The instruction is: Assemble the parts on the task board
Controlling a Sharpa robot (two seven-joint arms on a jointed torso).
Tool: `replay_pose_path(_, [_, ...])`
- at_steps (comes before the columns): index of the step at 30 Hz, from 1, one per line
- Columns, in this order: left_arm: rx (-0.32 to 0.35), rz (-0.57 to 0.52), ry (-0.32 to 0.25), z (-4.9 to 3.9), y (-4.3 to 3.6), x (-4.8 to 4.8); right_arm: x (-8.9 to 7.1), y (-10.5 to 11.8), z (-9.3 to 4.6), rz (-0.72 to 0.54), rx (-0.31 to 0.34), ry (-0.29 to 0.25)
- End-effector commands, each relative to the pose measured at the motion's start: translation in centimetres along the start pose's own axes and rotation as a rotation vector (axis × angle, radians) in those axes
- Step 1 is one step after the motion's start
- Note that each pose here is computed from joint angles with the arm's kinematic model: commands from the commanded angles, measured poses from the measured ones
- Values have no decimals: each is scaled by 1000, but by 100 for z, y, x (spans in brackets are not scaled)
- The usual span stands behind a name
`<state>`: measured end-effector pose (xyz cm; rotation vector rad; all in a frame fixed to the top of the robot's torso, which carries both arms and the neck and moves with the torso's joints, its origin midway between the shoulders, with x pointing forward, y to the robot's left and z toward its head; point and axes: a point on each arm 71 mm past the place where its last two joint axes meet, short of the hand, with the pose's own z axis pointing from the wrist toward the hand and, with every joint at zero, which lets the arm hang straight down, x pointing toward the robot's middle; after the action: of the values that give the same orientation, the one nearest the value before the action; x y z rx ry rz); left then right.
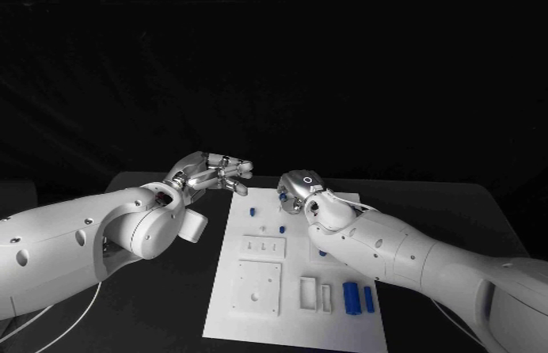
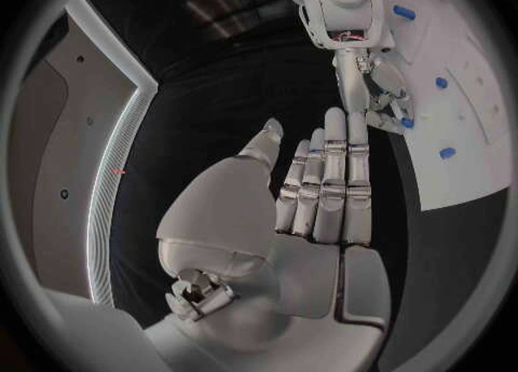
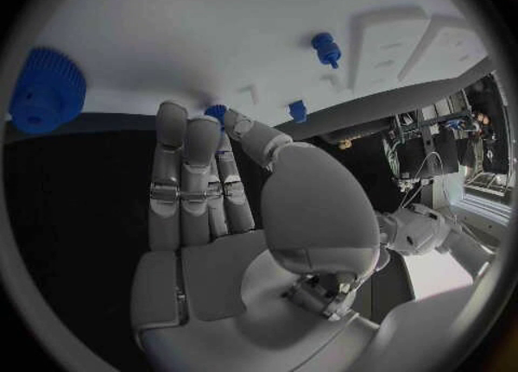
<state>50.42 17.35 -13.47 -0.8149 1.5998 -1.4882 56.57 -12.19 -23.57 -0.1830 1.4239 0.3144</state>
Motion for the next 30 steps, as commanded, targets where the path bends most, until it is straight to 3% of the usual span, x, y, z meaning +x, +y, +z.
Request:
replay_pose_path(1, [9, 0, 18, 6, -17, 20, 10, 5, 2, 35, -8, 9])
replay_pose_path(11, [8, 1, 15, 1, -15, 7, -57, -44, -36, 66, -5, -37])
replay_pose_path(17, [7, 2, 6, -29, -13, -30, -227, -138, -136, 104, -2, -84])
replay_pose_path(23, [7, 1, 1, -62, -12, -60, -462, -423, -209, 181, 79, -100])
replay_pose_path(26, [7, 2, -3, -71, -8, -82, -586, -601, -246, 217, 114, -81])
replay_pose_path(30, [6, 4, -11, -81, -2, -117, -650, -759, -300, 267, 146, 3])
